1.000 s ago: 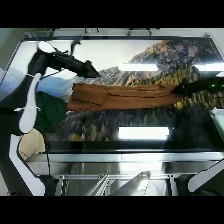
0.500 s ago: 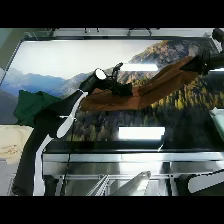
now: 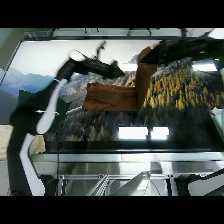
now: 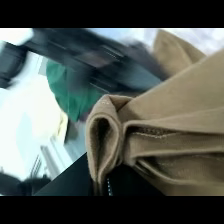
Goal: Fold the shirts.
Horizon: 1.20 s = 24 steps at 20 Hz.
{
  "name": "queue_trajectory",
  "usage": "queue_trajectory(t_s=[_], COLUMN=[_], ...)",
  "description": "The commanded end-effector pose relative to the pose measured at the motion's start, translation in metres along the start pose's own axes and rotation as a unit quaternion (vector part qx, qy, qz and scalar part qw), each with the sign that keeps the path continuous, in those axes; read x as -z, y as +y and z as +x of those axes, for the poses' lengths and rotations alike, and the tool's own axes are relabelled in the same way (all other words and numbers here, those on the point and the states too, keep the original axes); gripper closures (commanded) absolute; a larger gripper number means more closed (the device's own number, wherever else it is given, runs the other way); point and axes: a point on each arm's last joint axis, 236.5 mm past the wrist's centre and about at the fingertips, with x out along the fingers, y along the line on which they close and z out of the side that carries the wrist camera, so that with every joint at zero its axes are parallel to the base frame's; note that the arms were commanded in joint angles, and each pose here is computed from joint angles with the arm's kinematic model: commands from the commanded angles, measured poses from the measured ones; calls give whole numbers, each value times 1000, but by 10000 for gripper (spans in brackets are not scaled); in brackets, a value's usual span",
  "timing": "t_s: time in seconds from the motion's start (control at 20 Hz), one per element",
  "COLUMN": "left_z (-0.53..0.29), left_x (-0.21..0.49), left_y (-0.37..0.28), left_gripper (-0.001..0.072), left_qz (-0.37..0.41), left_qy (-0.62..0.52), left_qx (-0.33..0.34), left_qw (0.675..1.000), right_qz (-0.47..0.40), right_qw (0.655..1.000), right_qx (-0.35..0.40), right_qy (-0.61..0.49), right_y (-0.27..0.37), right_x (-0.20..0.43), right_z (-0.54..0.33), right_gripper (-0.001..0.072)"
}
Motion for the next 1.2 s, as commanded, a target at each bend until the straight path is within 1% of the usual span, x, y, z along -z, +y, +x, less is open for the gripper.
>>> queue_trajectory(t_s=[0.0,0.15,0.2,0.25,0.3,0.35,0.45,0.5,0.55,0.65,0.7,0.75,0.9,1.0,1.05,1.1,1.15], left_z=[-154,-237,-253,-262,-268,-270,-268,-266,-263,-253,-249,-243,-223,-209,-202,-196,-190], left_x=[-35,-37,-32,-25,-17,-11,-1,5,9,16,20,24,38,47,50,51,51], left_y=[-26,-12,-5,2,9,15,22,25,27,28,28,26,12,2,-2,-5,-8], left_gripper=[704,703,703,703,703,703,703,703,703,703,703,703,704,703,703,704,703], left_qz=[39,14,8,4,-2,-6,-6,-6,-9,-7,-4,-3,15,29,33,37,40], left_qy=[-67,-129,-138,-141,-142,-143,-140,-136,-132,-120,-112,-104,-65,-38,-29,-24,-22], left_qx=[-12,-45,-53,-57,-61,-62,-60,-60,-59,-55,-52,-48,-30,-19,-16,-14,-13], left_qw=[997,991,989,988,988,988,988,989,989,991,992,993,997,999,999,999,999], right_qz=[-7,15,17,28,16,8,2,-5,-14,12,22,31,71,107,135,163,191], right_qw=[1000,1000,999,999,999,999,995,994,992,992,993,994,986,974,964,954,946], right_qx=[12,25,32,20,-11,-42,-99,-111,-120,-106,-86,-52,70,148,190,222,241], right_qy=[-25,3,14,25,30,23,16,22,33,60,78,93,133,133,126,116,102], right_y=[3,-21,-31,-29,-16,0,29,34,34,14,-1,-20,-78,-118,-143,-164,-182], right_x=[-4,41,61,78,87,86,69,62,56,48,50,53,70,78,80,80,79], right_z=[110,217,249,271,284,285,259,238,212,160,138,118,67,41,29,20,15], right_gripper=[690,690,628,347,67,51,63,265,580,568,648,691,691,680,477,147,8])
